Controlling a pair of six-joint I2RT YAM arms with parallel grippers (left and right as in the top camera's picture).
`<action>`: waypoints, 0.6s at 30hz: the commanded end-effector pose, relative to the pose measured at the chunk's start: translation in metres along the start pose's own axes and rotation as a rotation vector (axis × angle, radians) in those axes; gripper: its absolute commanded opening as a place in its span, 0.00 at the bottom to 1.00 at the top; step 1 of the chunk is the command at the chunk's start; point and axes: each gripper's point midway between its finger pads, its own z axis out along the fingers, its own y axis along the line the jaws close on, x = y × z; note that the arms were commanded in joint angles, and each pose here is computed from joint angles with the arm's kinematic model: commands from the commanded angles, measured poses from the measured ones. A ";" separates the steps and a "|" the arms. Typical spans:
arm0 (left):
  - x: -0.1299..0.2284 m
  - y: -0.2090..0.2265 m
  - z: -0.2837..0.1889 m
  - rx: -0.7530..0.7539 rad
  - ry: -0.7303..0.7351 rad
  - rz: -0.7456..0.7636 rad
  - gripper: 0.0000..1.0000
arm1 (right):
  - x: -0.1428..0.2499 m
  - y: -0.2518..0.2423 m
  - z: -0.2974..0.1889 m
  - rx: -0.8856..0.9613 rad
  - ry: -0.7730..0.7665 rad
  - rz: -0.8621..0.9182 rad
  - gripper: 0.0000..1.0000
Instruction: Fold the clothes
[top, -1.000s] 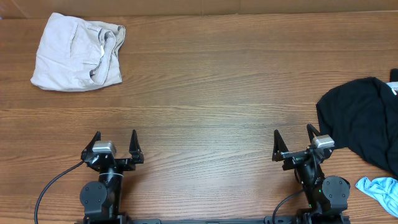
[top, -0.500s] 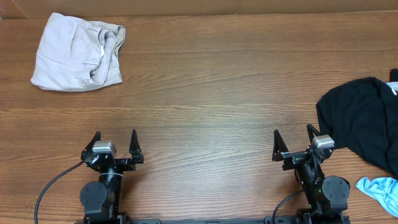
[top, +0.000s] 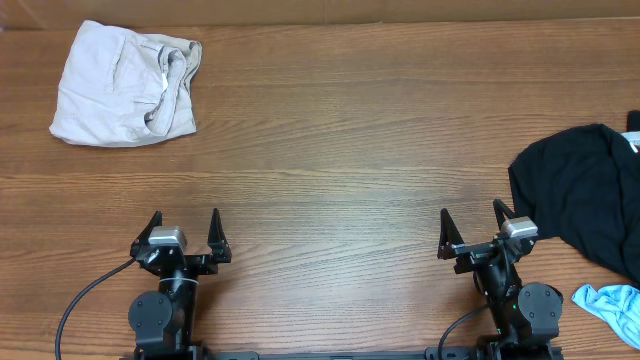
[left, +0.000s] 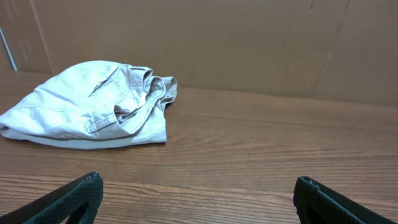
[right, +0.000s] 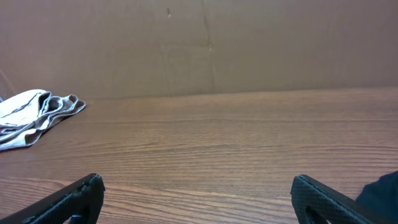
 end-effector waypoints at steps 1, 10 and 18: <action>0.000 0.001 0.000 -0.001 -0.007 -0.017 1.00 | -0.002 -0.001 -0.001 0.001 -0.014 0.005 1.00; 0.000 0.001 0.000 -0.001 -0.004 -0.017 1.00 | -0.009 0.004 -0.001 -0.026 -0.039 0.000 1.00; -0.002 -0.005 0.000 0.031 -0.013 -0.027 1.00 | -0.030 0.023 -0.005 -0.124 -0.106 -0.019 1.00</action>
